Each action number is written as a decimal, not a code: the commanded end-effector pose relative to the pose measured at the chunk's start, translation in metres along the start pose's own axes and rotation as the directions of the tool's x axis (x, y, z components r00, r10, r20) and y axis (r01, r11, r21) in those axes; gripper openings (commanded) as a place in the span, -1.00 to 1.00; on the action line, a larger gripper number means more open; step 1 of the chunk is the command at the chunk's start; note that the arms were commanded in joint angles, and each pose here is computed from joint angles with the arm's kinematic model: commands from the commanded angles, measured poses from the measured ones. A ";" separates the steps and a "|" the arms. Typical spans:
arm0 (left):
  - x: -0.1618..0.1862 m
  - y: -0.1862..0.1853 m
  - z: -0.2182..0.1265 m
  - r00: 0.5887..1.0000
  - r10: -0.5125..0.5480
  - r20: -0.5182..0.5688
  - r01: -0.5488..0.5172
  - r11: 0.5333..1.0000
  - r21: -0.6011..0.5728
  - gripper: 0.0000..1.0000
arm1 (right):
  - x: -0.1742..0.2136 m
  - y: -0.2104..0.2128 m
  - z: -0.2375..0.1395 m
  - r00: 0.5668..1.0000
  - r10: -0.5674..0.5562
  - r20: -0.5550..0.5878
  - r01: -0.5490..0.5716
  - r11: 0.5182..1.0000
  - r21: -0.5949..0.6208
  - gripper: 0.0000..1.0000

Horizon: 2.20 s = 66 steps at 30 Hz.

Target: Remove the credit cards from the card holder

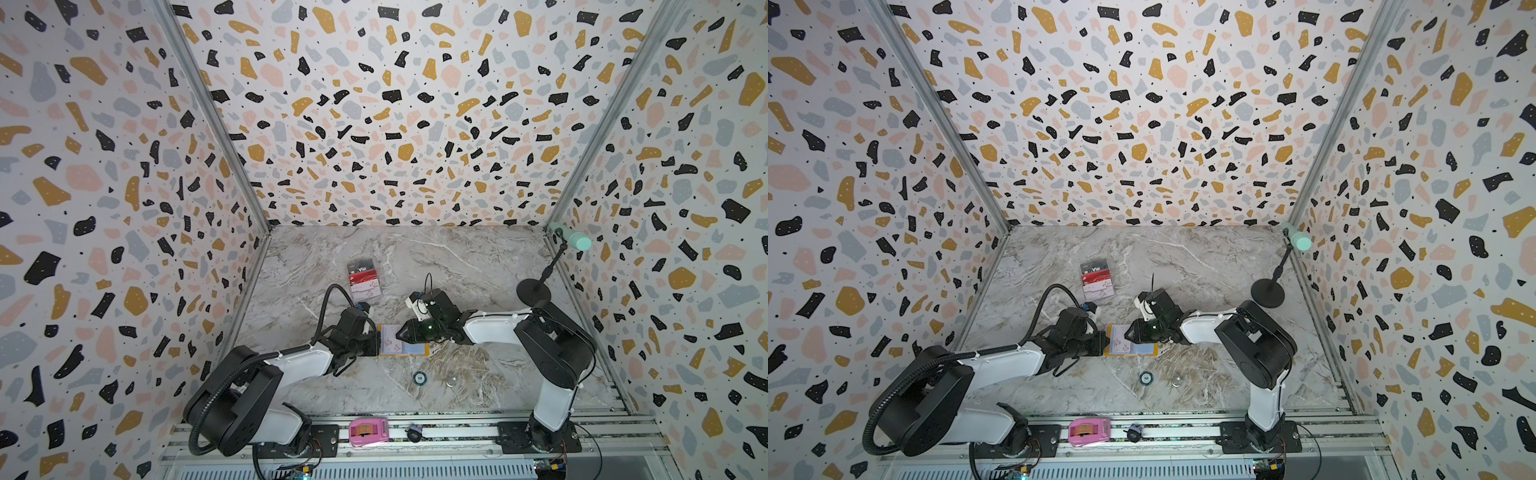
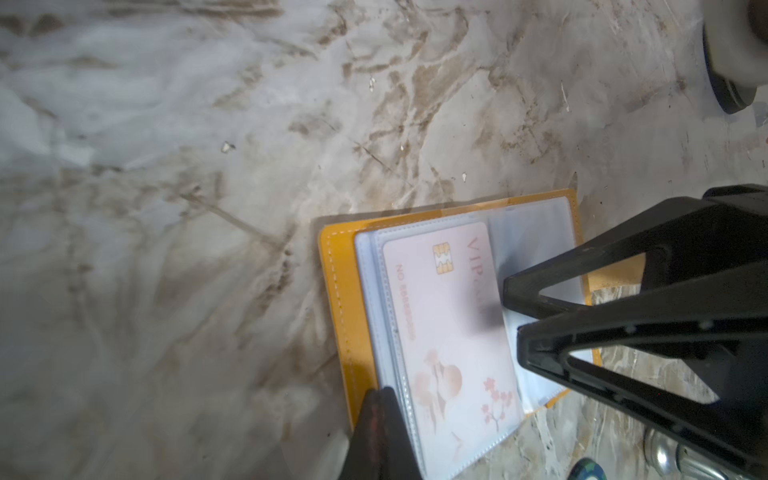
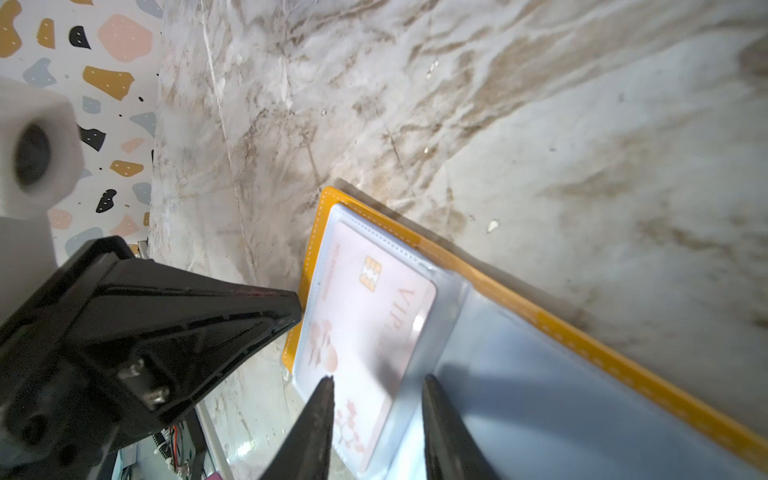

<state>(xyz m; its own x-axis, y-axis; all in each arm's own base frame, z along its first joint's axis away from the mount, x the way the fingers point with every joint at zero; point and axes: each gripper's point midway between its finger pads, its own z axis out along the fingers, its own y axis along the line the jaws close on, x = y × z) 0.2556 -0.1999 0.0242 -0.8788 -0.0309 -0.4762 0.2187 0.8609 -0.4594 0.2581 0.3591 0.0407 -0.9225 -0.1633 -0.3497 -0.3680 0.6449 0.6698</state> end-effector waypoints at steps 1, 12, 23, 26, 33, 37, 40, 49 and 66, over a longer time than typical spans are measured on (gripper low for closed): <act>-0.005 -0.007 0.003 1.000 0.025 0.010 -0.025 0.999 0.028 -1.00 | 0.002 -0.002 -0.006 1.000 -0.004 0.001 0.004 1.000 0.020 -0.26; 0.005 -0.003 0.004 1.000 0.019 -0.006 -0.019 0.999 0.026 -1.00 | 0.009 0.009 0.003 0.999 0.032 -0.036 -0.035 0.996 -0.083 -0.28; 0.017 0.004 0.005 1.000 0.007 -0.021 -0.007 1.000 0.021 -1.00 | 0.014 0.006 0.009 0.996 0.067 -0.060 -0.072 0.993 -0.088 -0.29; 0.020 0.005 0.005 1.000 0.005 -0.026 -0.004 1.000 0.022 -1.00 | 0.016 0.006 0.011 0.994 0.081 -0.073 -0.088 0.991 -0.102 -0.28; 0.028 0.010 0.005 0.999 -0.001 -0.040 0.002 1.000 0.015 -1.00 | 0.017 0.021 0.009 0.990 0.103 -0.092 -0.120 0.971 -0.207 -0.29; 0.030 0.011 0.005 0.999 0.000 -0.044 0.001 1.000 0.014 -1.00 | 0.014 0.029 0.005 0.989 0.113 -0.093 -0.134 0.955 -0.265 -0.29; 0.030 0.011 0.005 0.999 0.000 -0.043 0.001 1.000 0.012 -1.00 | 0.013 0.034 0.003 0.990 0.108 -0.090 -0.129 0.949 -0.288 -0.29; 0.029 0.012 0.007 0.999 0.000 -0.044 0.000 1.000 0.006 -1.00 | 0.007 0.043 -0.006 0.995 0.070 -0.068 -0.088 0.944 -0.318 -0.32; 0.028 0.013 0.007 0.999 0.009 -0.050 -0.009 1.000 -0.007 -1.00 | -0.003 0.052 -0.017 0.997 0.004 -0.075 -0.027 0.951 -0.307 -0.33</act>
<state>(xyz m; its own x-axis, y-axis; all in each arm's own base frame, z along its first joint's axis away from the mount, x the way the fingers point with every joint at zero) 0.2538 -0.2021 0.0210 -0.8583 -0.0412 -0.5115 0.2485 0.8387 -0.4846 0.2422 0.3688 0.0486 -0.9593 -0.1746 -0.2220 -0.2798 0.4805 0.8311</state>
